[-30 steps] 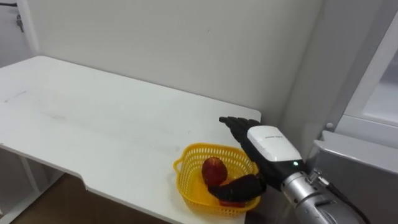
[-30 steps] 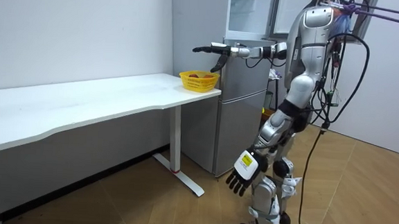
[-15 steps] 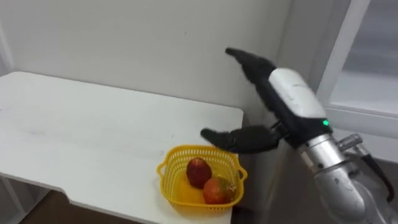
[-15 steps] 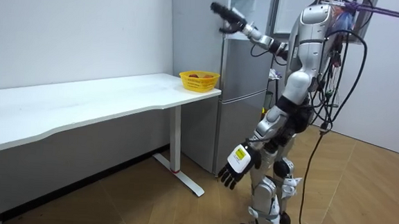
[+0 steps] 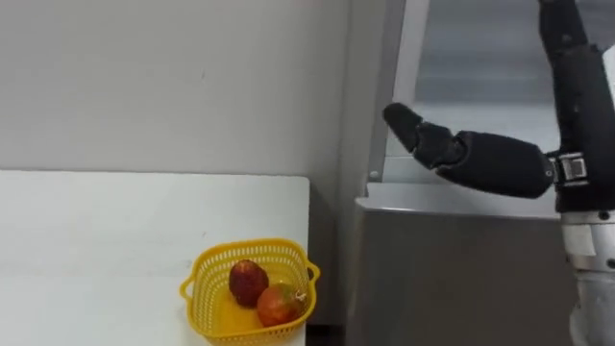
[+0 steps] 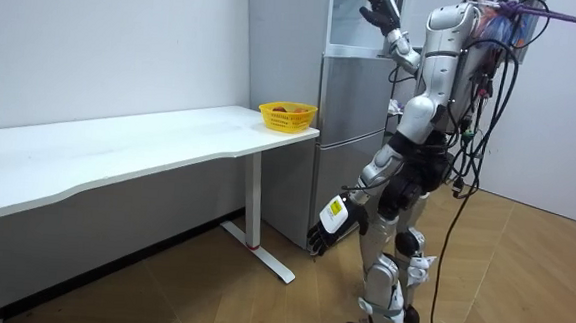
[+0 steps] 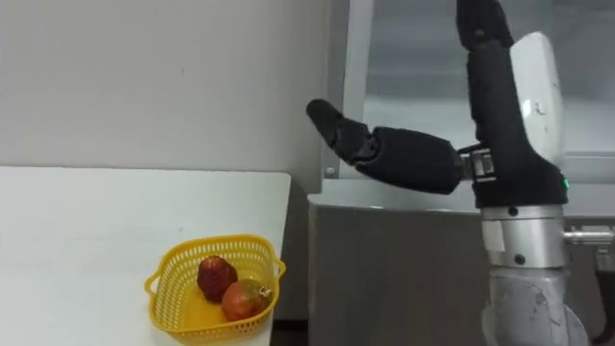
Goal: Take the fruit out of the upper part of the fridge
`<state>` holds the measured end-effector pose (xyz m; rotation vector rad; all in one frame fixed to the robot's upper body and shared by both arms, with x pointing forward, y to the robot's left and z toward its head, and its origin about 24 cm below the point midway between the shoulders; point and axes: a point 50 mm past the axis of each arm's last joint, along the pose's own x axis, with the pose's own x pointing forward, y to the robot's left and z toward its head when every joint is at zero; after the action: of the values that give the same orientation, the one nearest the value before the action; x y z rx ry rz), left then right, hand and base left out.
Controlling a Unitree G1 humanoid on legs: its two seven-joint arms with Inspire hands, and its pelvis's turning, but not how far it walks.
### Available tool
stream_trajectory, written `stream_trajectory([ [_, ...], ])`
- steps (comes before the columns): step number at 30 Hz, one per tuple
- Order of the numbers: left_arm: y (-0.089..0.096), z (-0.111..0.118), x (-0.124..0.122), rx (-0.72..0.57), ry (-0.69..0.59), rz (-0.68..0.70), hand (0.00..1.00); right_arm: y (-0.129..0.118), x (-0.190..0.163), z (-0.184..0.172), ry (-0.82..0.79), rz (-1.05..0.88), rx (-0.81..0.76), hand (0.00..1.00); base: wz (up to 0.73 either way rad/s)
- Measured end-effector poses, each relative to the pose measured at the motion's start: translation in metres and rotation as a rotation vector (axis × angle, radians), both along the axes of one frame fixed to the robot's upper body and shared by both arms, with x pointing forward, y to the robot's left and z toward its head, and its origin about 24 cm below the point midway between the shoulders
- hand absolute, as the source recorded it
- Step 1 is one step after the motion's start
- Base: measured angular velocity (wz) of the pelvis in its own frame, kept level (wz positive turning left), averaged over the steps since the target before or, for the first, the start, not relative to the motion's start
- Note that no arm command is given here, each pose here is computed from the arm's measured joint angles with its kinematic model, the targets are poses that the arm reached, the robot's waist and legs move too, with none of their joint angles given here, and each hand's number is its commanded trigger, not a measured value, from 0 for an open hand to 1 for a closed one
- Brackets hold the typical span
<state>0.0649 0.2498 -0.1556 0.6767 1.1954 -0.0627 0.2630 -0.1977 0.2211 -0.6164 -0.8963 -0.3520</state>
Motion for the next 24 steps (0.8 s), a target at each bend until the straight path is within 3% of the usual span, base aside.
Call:
stream_trajectory([
  [6,0.001,-0.001,-0.010,0.006,0.017,0.009,0.00,-0.026,-0.011,-0.014,-0.005,-0.135,0.073,0.00,-0.07],
  [24,0.001,0.000,-0.015,0.019,-0.017,0.063,0.00,-0.065,-0.053,-0.111,0.338,-0.371,0.151,0.00,-0.03],
])
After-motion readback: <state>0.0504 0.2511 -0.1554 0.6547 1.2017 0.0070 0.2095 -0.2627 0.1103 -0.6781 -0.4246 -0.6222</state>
